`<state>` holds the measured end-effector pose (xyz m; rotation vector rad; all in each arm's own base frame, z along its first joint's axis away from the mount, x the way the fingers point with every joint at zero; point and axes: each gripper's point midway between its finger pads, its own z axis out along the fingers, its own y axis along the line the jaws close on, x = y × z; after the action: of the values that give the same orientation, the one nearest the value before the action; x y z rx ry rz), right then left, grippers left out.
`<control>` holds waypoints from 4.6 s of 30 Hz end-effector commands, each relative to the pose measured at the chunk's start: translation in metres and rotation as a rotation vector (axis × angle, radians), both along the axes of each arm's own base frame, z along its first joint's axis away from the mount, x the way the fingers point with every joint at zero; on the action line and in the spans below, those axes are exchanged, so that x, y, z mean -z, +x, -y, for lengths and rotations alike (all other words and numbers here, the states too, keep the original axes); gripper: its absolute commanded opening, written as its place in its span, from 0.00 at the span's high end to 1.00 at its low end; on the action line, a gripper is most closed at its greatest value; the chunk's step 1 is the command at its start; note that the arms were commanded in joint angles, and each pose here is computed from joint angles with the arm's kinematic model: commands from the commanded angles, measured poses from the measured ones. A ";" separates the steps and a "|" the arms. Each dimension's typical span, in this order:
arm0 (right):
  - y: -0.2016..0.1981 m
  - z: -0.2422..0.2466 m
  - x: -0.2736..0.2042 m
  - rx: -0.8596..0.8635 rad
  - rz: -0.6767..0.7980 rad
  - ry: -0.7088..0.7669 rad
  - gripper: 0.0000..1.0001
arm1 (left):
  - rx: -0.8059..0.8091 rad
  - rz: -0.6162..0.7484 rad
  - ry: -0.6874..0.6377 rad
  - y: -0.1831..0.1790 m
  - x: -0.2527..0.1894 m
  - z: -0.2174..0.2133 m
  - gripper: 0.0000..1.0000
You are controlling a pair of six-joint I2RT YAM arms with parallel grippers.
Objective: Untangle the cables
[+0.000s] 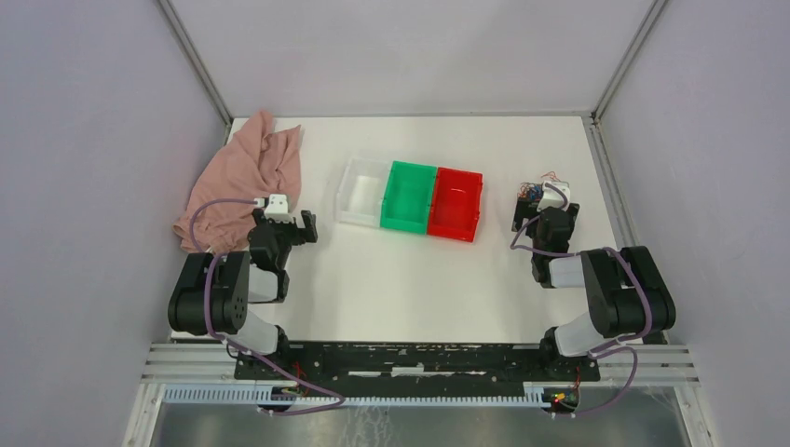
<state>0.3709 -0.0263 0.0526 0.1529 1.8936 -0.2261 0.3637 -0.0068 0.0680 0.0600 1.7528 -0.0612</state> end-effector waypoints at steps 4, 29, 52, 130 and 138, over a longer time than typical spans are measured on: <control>0.011 -0.002 -0.019 -0.001 0.067 0.010 0.01 | -0.020 0.082 -0.012 0.011 -0.024 -0.002 0.01; 0.037 -0.011 -0.150 0.159 0.047 0.440 0.01 | 0.184 -0.289 0.009 0.037 -0.076 0.018 0.01; 0.062 0.008 -0.009 0.301 -0.585 0.264 0.19 | 0.418 -0.432 -0.070 0.028 -0.103 0.055 0.01; -0.098 -0.272 0.000 -0.475 -0.815 0.266 0.42 | 0.519 -0.449 -0.090 0.022 -0.095 0.078 0.01; -0.079 -0.276 0.014 -0.498 -0.827 0.261 0.57 | 0.452 -0.449 -0.095 0.040 -0.071 0.099 0.01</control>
<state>0.2689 0.2329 0.0282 -0.2399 2.7736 0.2780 0.3869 -0.0962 0.1393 0.4592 2.1878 -0.5447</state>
